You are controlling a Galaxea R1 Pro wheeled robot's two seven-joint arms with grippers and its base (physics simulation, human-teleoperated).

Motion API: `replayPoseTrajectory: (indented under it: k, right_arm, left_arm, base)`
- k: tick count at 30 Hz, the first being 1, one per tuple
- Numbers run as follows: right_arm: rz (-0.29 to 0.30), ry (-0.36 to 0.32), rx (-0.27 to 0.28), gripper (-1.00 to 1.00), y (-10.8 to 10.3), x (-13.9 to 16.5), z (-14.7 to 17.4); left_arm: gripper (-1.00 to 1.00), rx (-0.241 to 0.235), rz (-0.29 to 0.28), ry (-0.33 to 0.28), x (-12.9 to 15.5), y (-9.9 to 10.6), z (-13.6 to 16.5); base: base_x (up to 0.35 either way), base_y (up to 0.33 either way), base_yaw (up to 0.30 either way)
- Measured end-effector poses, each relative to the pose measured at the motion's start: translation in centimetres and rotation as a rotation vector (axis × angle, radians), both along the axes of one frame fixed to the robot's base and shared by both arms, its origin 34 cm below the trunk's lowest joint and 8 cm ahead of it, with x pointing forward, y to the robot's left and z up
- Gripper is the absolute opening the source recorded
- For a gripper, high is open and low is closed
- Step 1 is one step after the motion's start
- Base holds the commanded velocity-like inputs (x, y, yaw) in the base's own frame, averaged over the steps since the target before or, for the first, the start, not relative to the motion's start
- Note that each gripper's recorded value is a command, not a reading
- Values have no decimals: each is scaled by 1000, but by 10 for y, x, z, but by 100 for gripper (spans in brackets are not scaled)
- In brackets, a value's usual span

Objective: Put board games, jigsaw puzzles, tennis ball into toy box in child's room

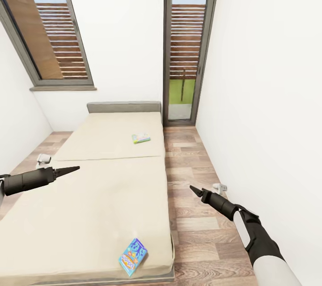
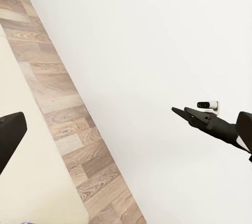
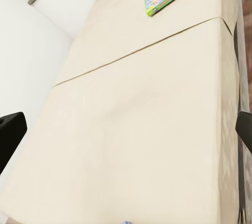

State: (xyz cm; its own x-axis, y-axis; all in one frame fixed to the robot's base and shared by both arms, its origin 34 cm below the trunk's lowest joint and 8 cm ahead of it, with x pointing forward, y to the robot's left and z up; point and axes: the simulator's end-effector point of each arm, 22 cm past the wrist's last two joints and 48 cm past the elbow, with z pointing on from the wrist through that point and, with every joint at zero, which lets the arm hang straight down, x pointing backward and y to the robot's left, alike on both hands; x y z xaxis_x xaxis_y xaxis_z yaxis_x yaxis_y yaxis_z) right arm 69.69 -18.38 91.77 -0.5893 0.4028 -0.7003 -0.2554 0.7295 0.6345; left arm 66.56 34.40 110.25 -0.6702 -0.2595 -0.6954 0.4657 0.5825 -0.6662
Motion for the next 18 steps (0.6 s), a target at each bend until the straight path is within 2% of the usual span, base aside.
replayPoseTrajectory:
  k: [12, 18]
  right_arm:
    - [-4, -31, -5, 100, -1, 3, 12]
    - [-3, -39, -7, 100, -1, 3, 16]
  left_arm:
    - [100, 0, 0, -17, -2, 0, 10]
    - [100, -1, -1, -26, -3, 0, 15]
  base:
    - [-10, 265, -123]
    - [-171, 273, -124]
